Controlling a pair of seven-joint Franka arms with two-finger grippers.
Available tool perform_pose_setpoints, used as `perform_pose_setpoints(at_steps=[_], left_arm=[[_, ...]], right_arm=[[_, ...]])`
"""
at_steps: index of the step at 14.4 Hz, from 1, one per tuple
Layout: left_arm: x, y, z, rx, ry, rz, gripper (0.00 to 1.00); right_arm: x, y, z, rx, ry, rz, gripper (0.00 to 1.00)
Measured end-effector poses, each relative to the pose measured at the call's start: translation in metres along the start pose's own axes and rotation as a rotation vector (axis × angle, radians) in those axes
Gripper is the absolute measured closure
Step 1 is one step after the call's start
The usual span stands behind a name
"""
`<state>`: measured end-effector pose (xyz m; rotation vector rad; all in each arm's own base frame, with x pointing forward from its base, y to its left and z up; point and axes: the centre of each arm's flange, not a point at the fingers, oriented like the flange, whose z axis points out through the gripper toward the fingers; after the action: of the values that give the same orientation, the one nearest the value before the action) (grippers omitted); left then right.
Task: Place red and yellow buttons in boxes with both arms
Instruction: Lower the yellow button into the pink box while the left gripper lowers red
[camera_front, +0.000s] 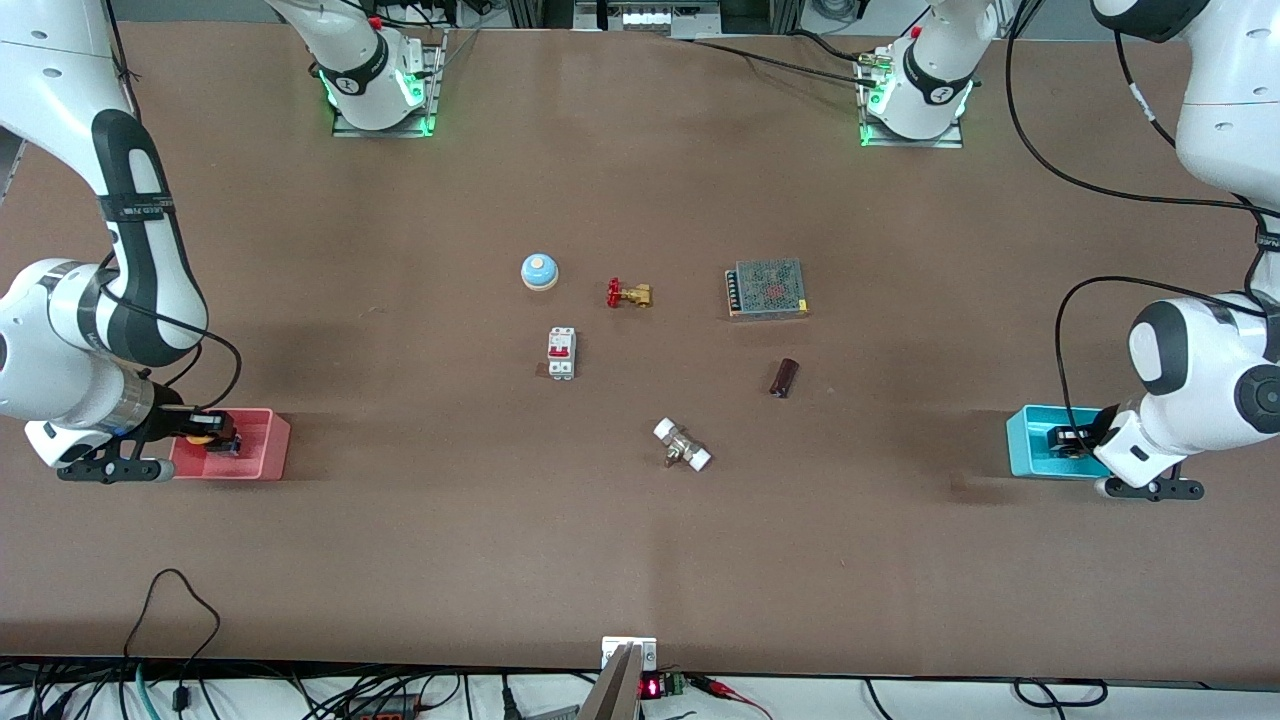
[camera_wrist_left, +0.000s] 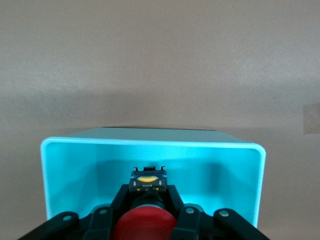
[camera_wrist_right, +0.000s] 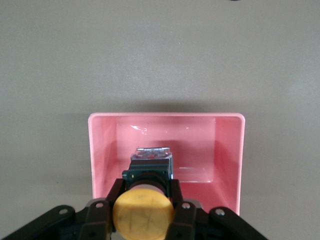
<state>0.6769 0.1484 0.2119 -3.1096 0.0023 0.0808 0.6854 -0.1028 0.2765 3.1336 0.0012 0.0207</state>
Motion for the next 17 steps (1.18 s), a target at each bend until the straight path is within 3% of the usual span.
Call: perform_pose_setpoints(at_steps=[7, 8, 14, 17], left_arm=[[-0.002, -0.001, 0.010, -0.005, -0.007, -0.001, 0.63], [-0.002, -0.001, 0.010, -0.005, -0.007, -0.002, 0.57], [-0.002, 0.000, 0.008, -0.005, -0.003, 0.000, 0.01], [0.001, 0.002, -0.004, -0.003, 0.001, 0.003, 0.00]], right_arm=[[-0.009, 0.006, 0.037, 0.006, -0.056, -0.018, 0.60], [-0.009, 0.007, 0.040, 0.005, -0.054, -0.018, 0.60], [-0.007, 0.007, 0.044, 0.002, -0.041, -0.021, 0.60], [-0.007, 0.007, 0.047, 0.000, -0.036, -0.022, 0.60]])
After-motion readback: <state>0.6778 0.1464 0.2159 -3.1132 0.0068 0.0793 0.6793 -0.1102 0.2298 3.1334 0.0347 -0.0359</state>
